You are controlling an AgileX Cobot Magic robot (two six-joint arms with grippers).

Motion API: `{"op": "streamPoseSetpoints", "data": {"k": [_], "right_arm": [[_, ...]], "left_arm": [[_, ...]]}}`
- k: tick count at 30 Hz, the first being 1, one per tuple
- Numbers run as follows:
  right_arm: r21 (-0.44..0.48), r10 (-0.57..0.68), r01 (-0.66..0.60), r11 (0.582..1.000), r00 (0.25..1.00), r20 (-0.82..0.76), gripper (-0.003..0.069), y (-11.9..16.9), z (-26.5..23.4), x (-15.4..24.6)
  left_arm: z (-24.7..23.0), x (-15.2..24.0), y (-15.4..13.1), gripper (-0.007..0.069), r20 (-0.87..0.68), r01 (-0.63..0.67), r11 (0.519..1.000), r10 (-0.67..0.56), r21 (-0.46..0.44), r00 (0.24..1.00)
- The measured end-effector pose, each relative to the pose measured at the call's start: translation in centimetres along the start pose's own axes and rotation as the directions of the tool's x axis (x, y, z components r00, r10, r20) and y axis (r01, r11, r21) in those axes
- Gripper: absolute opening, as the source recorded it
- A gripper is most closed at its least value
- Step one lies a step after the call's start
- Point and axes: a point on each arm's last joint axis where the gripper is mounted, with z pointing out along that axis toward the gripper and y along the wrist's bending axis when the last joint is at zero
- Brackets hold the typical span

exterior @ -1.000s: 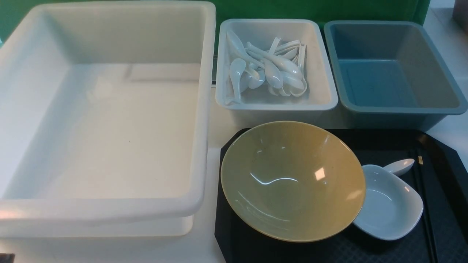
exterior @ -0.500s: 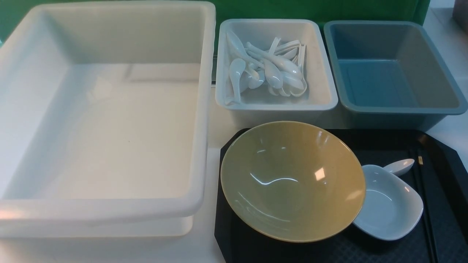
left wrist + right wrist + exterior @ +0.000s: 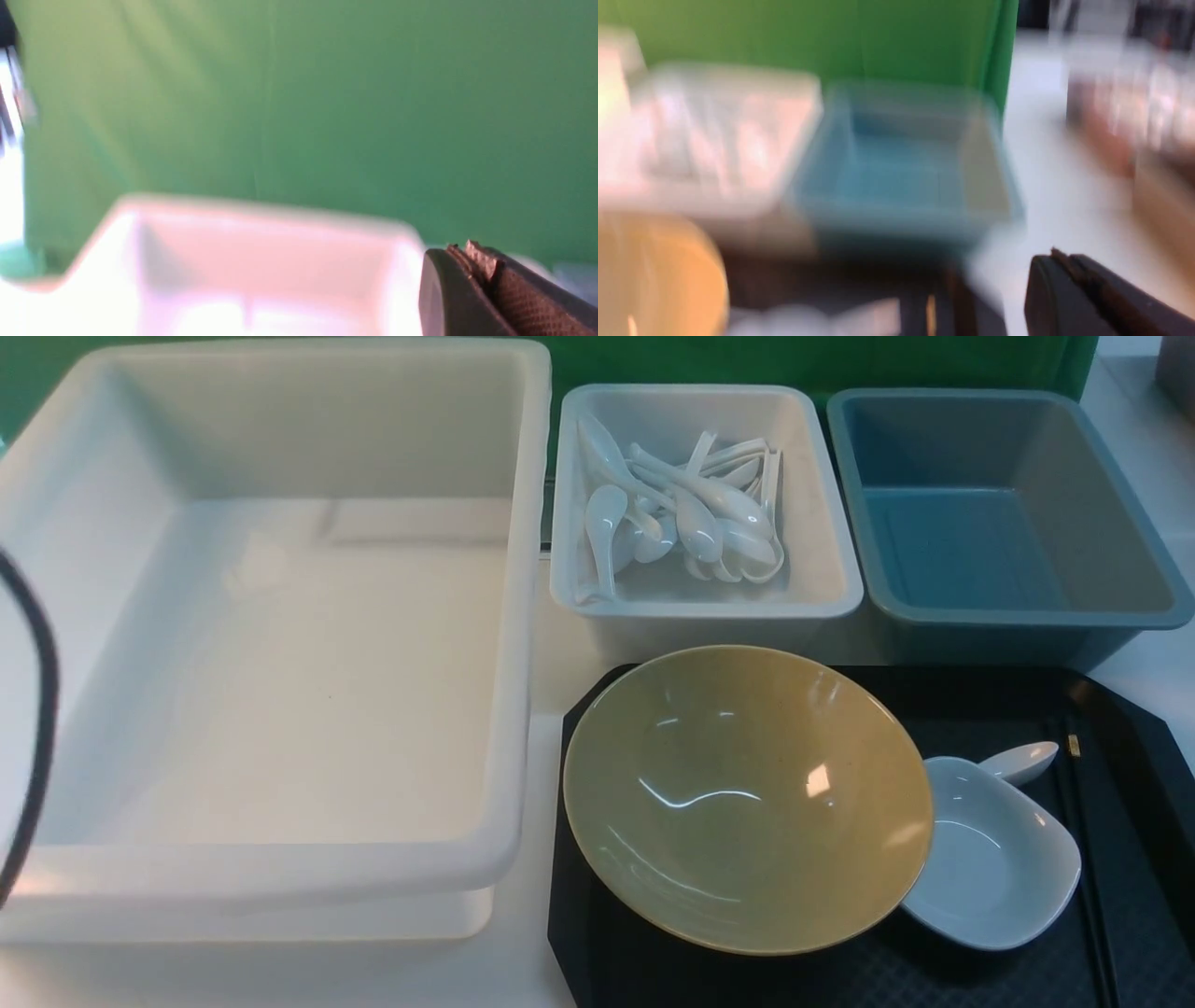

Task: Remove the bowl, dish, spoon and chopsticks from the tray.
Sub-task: Use the left arm to grab the yellow noodle bowl on the left

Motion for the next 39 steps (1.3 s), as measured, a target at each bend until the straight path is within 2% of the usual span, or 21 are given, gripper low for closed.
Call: {"op": "streamPoseSetpoints", "data": {"k": [1,2,4,6,8,12,14,16,18,21,23,25,26,28,33,39], "right_arm": [[0.001,-0.004,0.004,1.0,1.0,-0.019,0.0034,0.0,0.2,0.0],[0.004,-0.019,0.019,1.0,0.994,-0.111,0.0034,0.0,0.6,0.4],[-0.015,-0.039,0.037,0.999,0.976,-0.214,0.0034,0.1,1.3,1.0],[-0.065,-0.066,0.051,0.997,0.964,-0.256,0.0034,0.6,1.9,1.3],[-0.121,-0.106,0.077,0.99,0.96,-0.26,0.0034,1.3,2.5,1.3],[-0.243,-0.231,0.176,0.954,0.948,-0.219,0.0034,2.7,3.2,1.0],[-0.267,-0.252,0.193,0.944,0.945,-0.209,0.0034,3.1,3.1,1.0],[-0.304,-0.289,0.224,0.926,0.938,-0.19,0.0034,3.5,3.0,1.0],[-0.315,-0.298,0.231,0.921,0.936,-0.186,0.0034,3.7,3.0,1.0],[-0.328,-0.313,0.244,0.913,0.933,-0.178,0.0034,3.8,2.9,1.0],[-0.329,-0.316,0.247,0.912,0.932,-0.176,0.0034,3.9,2.9,1.0],[-0.329,-0.318,0.249,0.911,0.932,-0.175,0.0035,3.9,2.9,1.0],[-0.329,-0.318,0.249,0.911,0.932,-0.175,0.0035,3.9,2.9,1.0],[-0.328,-0.317,0.249,0.911,0.933,-0.172,0.0036,3.9,3.0,1.0],[-0.328,-0.317,0.25,0.911,0.933,-0.169,0.0036,3.9,3.0,1.0],[-0.327,-0.317,0.251,0.911,0.934,-0.166,0.0036,3.9,3.0,1.0]], "left_arm": [[0.2,-0.1,-0.2,-0.0015,0.0,0.0,1.0,0.0,-0.011,1.0],[1.5,0.3,-1.1,-0.0015,-0.139,-0.049,0.998,0.055,0.043,0.989],[3.1,1.0,-2.8,-0.0015,-0.29,-0.102,0.989,0.13,0.111,0.948],[4.9,2.1,-5.2,-0.0015,-0.435,-0.1,0.966,0.197,0.237,0.878],[6.6,2.9,-7.6,-0.0015,-0.509,-0.07,0.935,0.251,0.348,0.824],[10.5,5.5,-13.5,-0.0015,-0.593,0.054,0.813,0.375,0.58,0.713],[11.6,6.4,-14.9,-0.0015,-0.597,0.078,0.776,0.412,0.625,0.688],[13.6,7.9,-17.1,-0.0015,-0.603,0.148,0.701,0.463,0.697,0.65],[14.5,8.6,-17.9,-0.0015,-0.611,0.174,0.682,0.476,0.71,0.632],[17.2,11.3,-20.4,-0.0015,-0.632,0.231,0.627,0.55,0.744,0.546],[18.5,12.9,-21.7,-0.0015,-0.633,0.238,0.608,0.593,0.757,0.499],[19.8,14.9,-23.3,-0.0015,-0.622,0.204,0.603,0.646,0.771,0.441],[19.8,14.9,-23.3,-0.0015,-0.624,0.207,0.602,0.648,0.771,0.436],[20.6,17.1,-24.9,-0.0015,-0.616,0.145,0.612,0.695,0.778,0.37],[20.8,20.0,-26.9,-0.0015,-0.586,0.011,0.609,0.759,0.793,0.282],[19.0,22.9,-29.6,-0.0011,-0.566,0.044,0.573,0.79,0.818,0.233]]}}
